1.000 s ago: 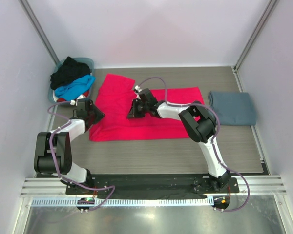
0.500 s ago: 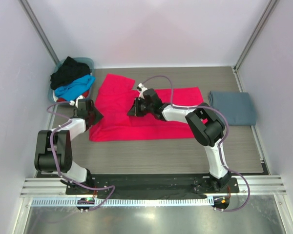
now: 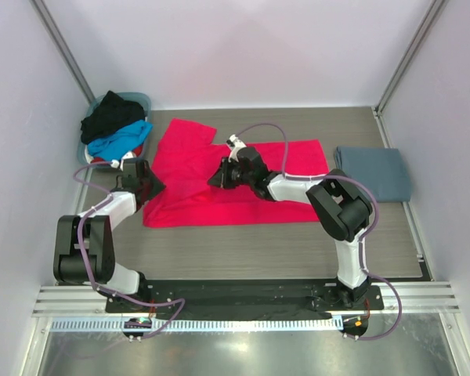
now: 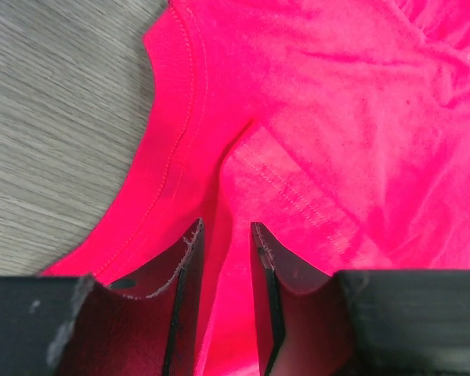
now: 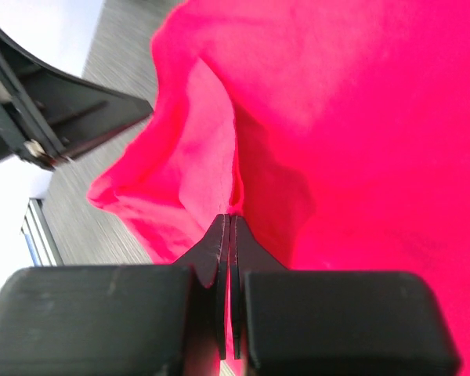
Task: Fold and stack the t-shirts
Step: Fold the tshirt
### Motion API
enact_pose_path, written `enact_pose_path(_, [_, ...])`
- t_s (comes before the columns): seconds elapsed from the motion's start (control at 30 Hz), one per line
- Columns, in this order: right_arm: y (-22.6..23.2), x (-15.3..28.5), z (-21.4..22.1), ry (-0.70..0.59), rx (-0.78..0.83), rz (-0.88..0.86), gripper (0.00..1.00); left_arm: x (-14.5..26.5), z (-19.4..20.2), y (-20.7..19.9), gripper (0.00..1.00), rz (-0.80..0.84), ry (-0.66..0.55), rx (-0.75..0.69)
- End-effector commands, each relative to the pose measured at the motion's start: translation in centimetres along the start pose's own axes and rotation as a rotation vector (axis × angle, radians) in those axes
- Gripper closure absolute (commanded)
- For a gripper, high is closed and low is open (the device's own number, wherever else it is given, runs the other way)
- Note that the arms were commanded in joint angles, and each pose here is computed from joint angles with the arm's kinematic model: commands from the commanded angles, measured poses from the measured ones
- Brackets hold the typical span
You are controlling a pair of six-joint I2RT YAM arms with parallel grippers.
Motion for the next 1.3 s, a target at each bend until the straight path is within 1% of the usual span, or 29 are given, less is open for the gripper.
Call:
enact_pose_path(0.0, [1.3,1.1,-3.3,-0.139,0.038,-0.021,0.99,0.7,-0.5,-0.3,0.69,0.03,-0.018,-0.014])
enact_pose_path(0.1, [0.9,0.7,-3.0,-0.121,0.023,-0.028,0.99,0.6,-1.0,-0.6,0.67,0.03,-0.031,-0.02])
enact_pose_path(0.17, [0.9,0.4,-2.9,-0.108,0.019,-0.037,0.99,-0.2,-1.1,-0.5,0.65,-0.001,-0.036,-0.027])
enact_pose_path(0.2, [0.9,0.3,-2.8,-0.103,0.014,-0.04,0.99,-0.5,-1.7,-1.1,0.64,0.005,-0.046,-0.03])
enact_pose_path(0.27, [0.6,0.2,-2.5,-0.097,0.008,-0.035,0.99,-2.0,-1.6,-1.0,0.66,-0.02,-0.021,-0.044])
enact_pose_path(0.3, [0.5,0.2,-2.5,-0.095,0.007,-0.034,0.99,-2.4,-2.3,-1.8,0.69,-0.005,-0.031,-0.044])
enact_pose_path(0.33, [0.5,0.1,-2.5,-0.092,0.005,-0.036,0.99,-2.8,-2.5,-2.1,0.69,-0.001,-0.022,-0.05])
enact_pose_path(0.37, [0.5,0.1,-2.4,-0.089,0.001,-0.038,0.99,-3.5,-2.1,-1.8,0.69,-0.026,0.007,-0.059])
enact_pose_path(0.47, [0.3,0.2,-2.5,-0.088,-0.004,-0.038,0.99,-3.7,-2.8,-3.0,0.69,-0.029,-0.002,-0.083])
enact_pose_path(0.53, [0.2,0.2,-2.5,-0.087,-0.01,-0.04,0.99,-3.6,-3.1,-3.1,0.68,-0.053,-0.034,-0.103])
enact_pose_path(0.7, [0.0,-0.1,-2.4,-0.084,-0.023,-0.048,0.99,-4.3,-2.6,-3.2,0.64,-0.074,-0.007,-0.124])
enact_pose_path(0.9, [-0.1,-0.3,-2.4,-0.076,-0.039,-0.05,0.99,-5.0,-1.3,-3.0,0.65,-0.093,0.053,-0.138])
enact_pose_path(1.03, [-0.3,-0.4,-2.4,-0.071,-0.048,-0.051,0.99,-5.0,-0.7,-3.2,0.65,-0.13,0.043,-0.185])
enact_pose_path(1.07, [-0.3,-0.4,-2.2,-0.066,-0.051,-0.054,0.99,-5.1,-0.7,-3.2,0.66,-0.133,0.046,-0.189])
enact_pose_path(1.1, [-0.4,-0.4,-2.2,-0.065,-0.054,-0.052,0.99,-5.3,-0.8,-3.4,0.71,-0.134,0.045,-0.189])
enact_pose_path(1.27, [-0.6,-0.4,-2.2,-0.064,-0.06,-0.052,0.99,-6.0,-0.8,-3.6,0.86,-0.161,0.078,-0.199])
Point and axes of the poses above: each gripper's point midway between its finger pads, its own x axis back along the fingers, its own y axis along the line the jaws close on, z = x × y, the point moved 8 cm from there along x, back along the fingers, and after that the axes turned 9 degrees about x, right-handed, at the moved point
